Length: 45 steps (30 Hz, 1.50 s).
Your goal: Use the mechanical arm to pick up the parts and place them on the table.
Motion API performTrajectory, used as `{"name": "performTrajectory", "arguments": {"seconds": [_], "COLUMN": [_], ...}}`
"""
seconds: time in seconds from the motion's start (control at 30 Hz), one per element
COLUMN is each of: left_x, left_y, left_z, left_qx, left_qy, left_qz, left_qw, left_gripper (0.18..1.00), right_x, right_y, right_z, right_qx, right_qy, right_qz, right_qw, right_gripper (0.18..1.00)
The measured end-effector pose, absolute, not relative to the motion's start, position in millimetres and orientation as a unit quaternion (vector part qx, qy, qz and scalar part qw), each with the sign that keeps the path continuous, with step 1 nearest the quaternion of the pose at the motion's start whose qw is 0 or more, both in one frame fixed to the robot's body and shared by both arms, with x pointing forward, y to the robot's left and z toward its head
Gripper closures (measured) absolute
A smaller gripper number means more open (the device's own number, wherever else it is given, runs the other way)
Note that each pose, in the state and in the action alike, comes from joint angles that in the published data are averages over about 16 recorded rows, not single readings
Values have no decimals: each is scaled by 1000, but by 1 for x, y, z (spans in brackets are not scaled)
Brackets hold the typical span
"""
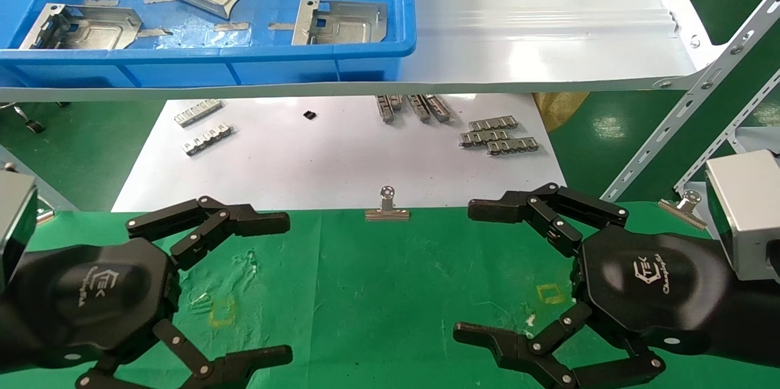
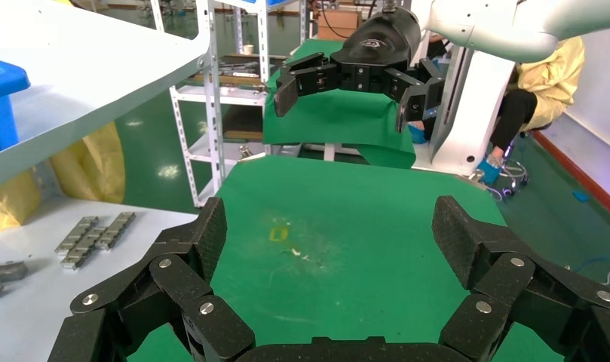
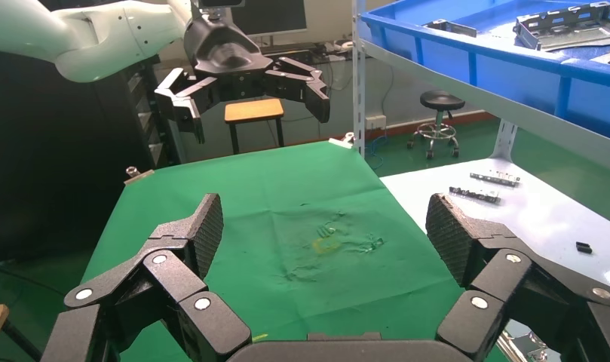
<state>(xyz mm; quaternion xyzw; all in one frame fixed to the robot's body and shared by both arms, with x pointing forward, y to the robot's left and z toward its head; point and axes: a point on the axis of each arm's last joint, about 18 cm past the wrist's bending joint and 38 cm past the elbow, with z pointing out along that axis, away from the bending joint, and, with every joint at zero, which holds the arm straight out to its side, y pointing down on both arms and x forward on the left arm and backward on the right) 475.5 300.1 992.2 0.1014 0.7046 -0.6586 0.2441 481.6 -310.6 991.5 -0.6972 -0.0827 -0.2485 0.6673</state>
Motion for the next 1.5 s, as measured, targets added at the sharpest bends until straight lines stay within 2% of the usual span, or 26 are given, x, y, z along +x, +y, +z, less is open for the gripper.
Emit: {"name": "performTrajectory", "arguments": {"seconds": [1.17, 1.5], "left_x": [475, 475], "left_y": [300, 300], "left_z": [992, 992], "left_qx": [101, 101], "left_qy": [705, 705], "left_qz": [-659, -659], "left_qw": [244, 244], "left_gripper": [183, 183], "right_x": [482, 482], "right_y": [-311, -311], "right_z": [991, 991], "right_qx": [-697, -697], "right_qy": [-83, -83], "right_qz": [-249, -249], "right_qw": [667, 667], "right_gripper": [179, 217]}}
